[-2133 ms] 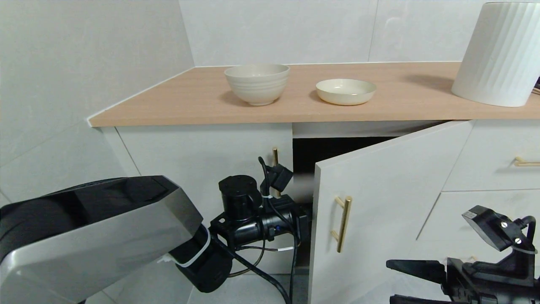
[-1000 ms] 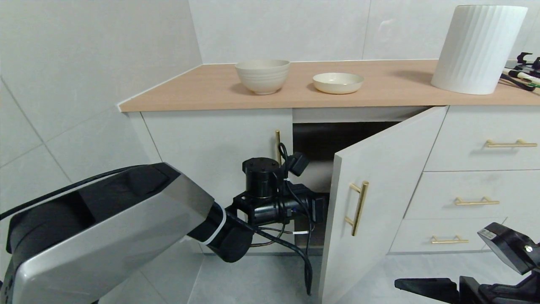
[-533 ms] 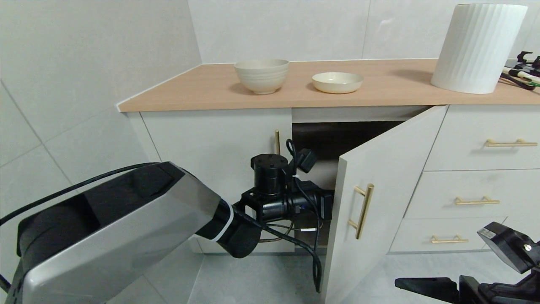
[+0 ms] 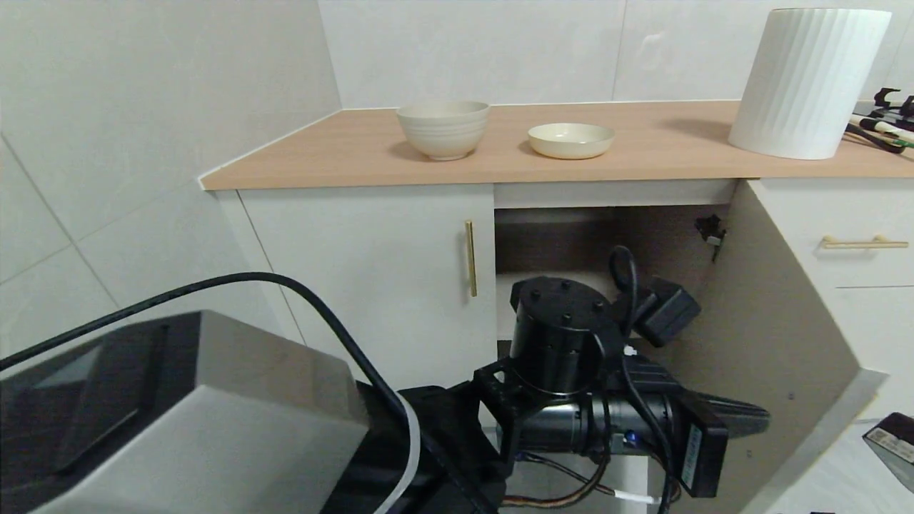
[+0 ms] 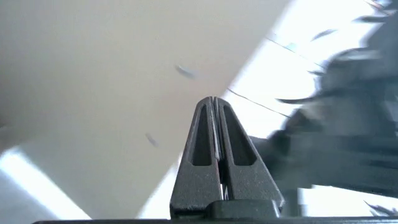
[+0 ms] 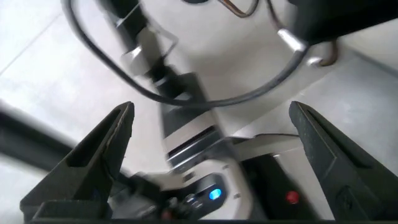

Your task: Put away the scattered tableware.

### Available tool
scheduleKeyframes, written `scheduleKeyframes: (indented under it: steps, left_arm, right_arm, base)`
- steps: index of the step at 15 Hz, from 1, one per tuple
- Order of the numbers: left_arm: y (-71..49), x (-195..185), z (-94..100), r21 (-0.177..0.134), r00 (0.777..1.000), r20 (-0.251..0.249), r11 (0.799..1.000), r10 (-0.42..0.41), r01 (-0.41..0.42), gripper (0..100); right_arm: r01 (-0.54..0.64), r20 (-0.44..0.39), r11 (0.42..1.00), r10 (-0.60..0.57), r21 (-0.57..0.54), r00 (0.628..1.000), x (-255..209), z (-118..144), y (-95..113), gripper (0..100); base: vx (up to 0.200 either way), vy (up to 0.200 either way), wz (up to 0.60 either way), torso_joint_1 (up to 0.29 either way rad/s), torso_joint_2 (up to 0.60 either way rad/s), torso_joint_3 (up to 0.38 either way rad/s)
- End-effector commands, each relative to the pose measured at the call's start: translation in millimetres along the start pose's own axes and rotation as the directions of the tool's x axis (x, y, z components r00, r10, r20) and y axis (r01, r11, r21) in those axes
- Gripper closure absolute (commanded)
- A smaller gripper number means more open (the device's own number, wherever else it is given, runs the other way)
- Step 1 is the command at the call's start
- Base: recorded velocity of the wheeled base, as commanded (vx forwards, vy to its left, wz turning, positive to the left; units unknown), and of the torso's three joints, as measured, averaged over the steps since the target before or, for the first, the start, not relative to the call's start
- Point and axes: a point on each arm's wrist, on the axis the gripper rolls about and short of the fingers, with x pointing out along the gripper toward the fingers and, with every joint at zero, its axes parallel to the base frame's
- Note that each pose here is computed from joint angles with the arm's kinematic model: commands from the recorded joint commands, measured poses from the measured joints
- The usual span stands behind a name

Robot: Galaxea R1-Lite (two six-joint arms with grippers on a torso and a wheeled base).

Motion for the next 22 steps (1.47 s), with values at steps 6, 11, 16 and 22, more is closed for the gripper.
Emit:
scheduleKeyframes:
  steps: [6,11,16,22]
  left_arm:
    - [42.1,-133.5,28.8,0.034,0.885,0.204,0.9,0.419,-0.434,100]
    - [7.7,-250.1,30.5,0.046,0.661,0.311,0.684,0.682,-0.728,100]
    - [-17.5,-317.1,35.5,-0.063,0.49,0.322,0.535,0.81,-0.842,100]
    - [-21.9,-324.7,53.2,-0.084,0.464,0.349,0.521,0.814,-0.85,0]
  right_arm:
    - [0.195,0.081,0.98,-0.192,-0.038,0.978,23.5,31.9,-24.5,0]
    - [0.722,0.278,0.647,-0.667,-0.243,0.691,88.3,81.5,-106.5,0]
    - [0.754,0.308,0.617,-0.689,-0.227,0.656,107.2,144.0,-116.3,0]
    - [0.797,0.272,0.565,-0.75,-0.212,0.603,97.7,150.6,-107.7,0]
  base:
    - [0.0,0.0,0.0,0.0,0.0,0.0]
    - [0.0,0.0,0.0,0.0,0.0,0.0]
    - [0.0,0.0,0.0,0.0,0.0,0.0]
    - [0.0,0.0,0.0,0.0,0.0,0.0]
